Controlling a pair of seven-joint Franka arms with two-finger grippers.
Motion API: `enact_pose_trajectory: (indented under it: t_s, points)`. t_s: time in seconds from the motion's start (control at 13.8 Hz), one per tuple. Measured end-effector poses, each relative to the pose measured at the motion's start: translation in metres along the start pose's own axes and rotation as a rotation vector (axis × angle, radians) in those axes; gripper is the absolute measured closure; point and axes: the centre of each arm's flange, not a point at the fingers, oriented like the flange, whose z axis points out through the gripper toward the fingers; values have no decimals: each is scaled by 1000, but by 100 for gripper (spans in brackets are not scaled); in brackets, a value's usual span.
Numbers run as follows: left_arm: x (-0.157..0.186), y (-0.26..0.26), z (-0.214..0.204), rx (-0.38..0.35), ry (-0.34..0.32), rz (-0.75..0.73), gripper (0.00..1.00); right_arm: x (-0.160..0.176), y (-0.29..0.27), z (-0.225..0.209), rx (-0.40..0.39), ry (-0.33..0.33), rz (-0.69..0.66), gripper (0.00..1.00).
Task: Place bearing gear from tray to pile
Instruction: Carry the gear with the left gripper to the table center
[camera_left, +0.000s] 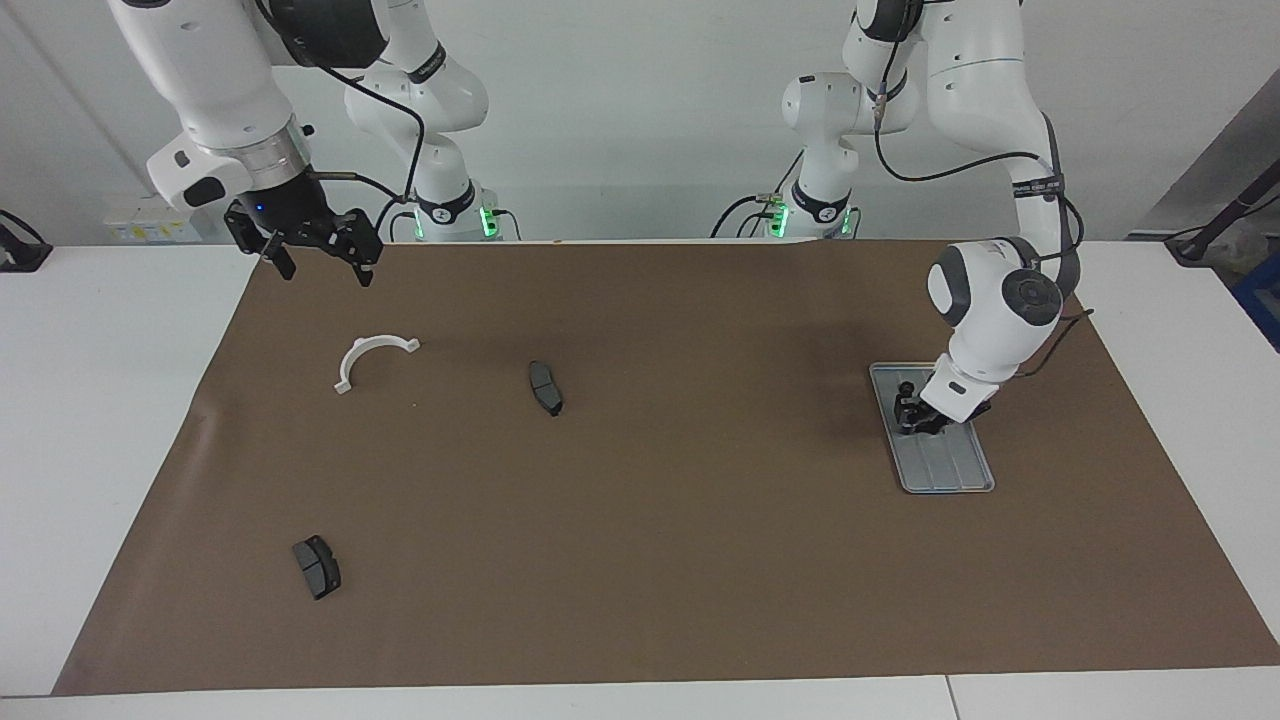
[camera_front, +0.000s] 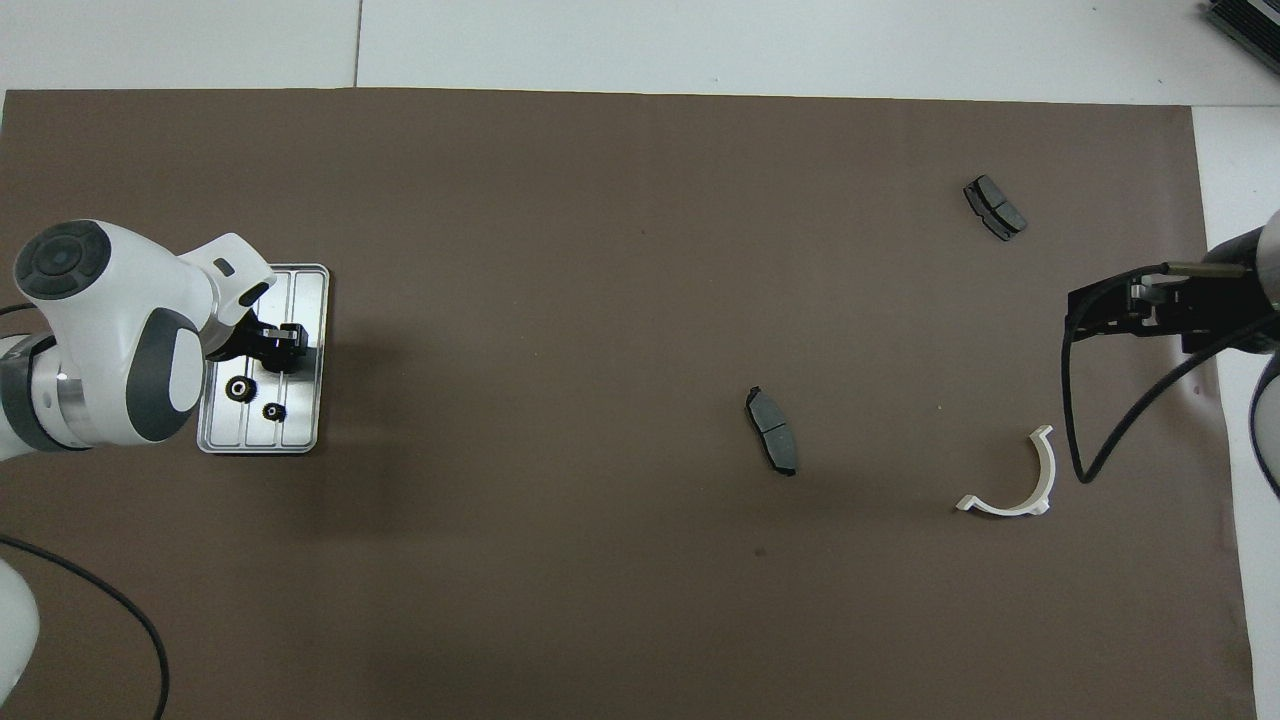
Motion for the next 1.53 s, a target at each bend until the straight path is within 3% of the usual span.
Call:
enact_pose_trajectory:
  t_s: [0.15,0.51,0.8,1.09,1.53]
  points:
    - [0,-1,-3,0,5,-1,64,0,0,0,0,0,0,0]
    - [2,-1,-8,0,4,-3,65,0,0,0,0,0,0,0]
    - [27,10,-60,-67,31,-71,65,0,0,0,0,0,0,0]
    - [25,115,-88,-90,31,-227,65,0,0,0,0,0,0,0]
    - [-23,294,-98,-110,32,-369,65,0,0,0,0,0,0,0]
